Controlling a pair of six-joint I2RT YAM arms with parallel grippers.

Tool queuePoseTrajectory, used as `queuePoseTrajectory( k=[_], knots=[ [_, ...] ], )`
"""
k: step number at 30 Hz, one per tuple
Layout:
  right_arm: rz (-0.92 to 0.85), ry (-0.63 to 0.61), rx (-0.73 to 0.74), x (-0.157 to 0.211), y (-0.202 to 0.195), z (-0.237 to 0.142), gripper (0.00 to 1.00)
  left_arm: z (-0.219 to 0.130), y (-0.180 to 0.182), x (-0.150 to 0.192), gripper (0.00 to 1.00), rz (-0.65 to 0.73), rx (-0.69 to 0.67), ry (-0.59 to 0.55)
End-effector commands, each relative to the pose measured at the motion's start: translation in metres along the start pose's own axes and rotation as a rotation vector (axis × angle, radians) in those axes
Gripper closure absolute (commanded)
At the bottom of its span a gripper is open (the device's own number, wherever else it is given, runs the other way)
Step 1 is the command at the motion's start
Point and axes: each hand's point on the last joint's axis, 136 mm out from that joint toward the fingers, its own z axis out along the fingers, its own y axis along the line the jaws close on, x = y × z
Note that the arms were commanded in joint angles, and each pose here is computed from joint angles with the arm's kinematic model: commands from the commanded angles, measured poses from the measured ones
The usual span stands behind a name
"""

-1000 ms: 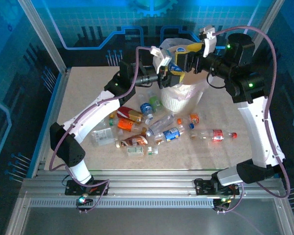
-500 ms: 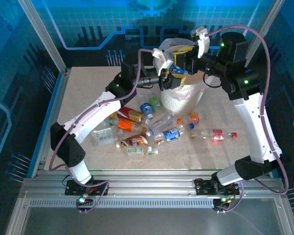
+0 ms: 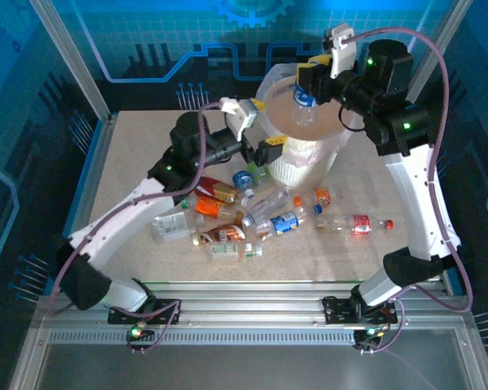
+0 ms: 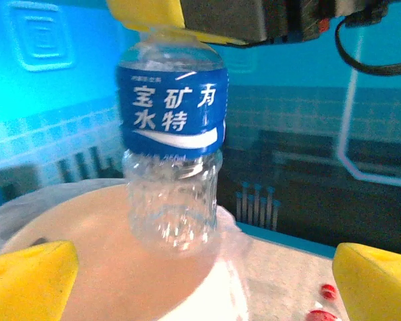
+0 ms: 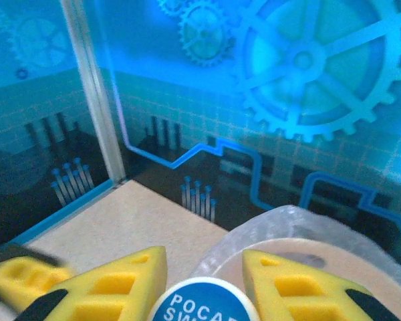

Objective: Put the plastic bottles in the bin

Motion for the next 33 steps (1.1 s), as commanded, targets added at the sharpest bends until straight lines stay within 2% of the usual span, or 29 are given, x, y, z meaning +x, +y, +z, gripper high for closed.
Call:
queuePoseTrajectory(
  k=[1, 7, 16, 21, 33],
  knots=[
    [-0.044, -0.031, 0.107, -0.008, -0.021, 0.02, 1.0, -0.033, 0.029, -0.027, 0.01, -0.041, -0.231, -0.104],
    [-0.021, 0.02, 0.136, 0.021, -0.041, 0.069, 1.0, -0.075, 0.056, -0.01, 0.01, -0.131, -0.454, -0.077],
    [0.103, 0.245, 0.129, 0.115, -0.07, 0.13, 1.0, -0.104, 0.083, 0.03, 0.01, -0.225, -0.64, 0.043],
    [0.183, 0.369, 0.097, 0.174, -0.081, 0.143, 1.0, -0.113, 0.094, 0.054, 0.01, -0.254, -0.715, 0.103],
    [0.227, 0.599, 0.082, 0.274, -0.093, 0.158, 0.98, -0.119, 0.106, 0.087, 0.01, -0.309, -0.774, 0.188]
  ],
)
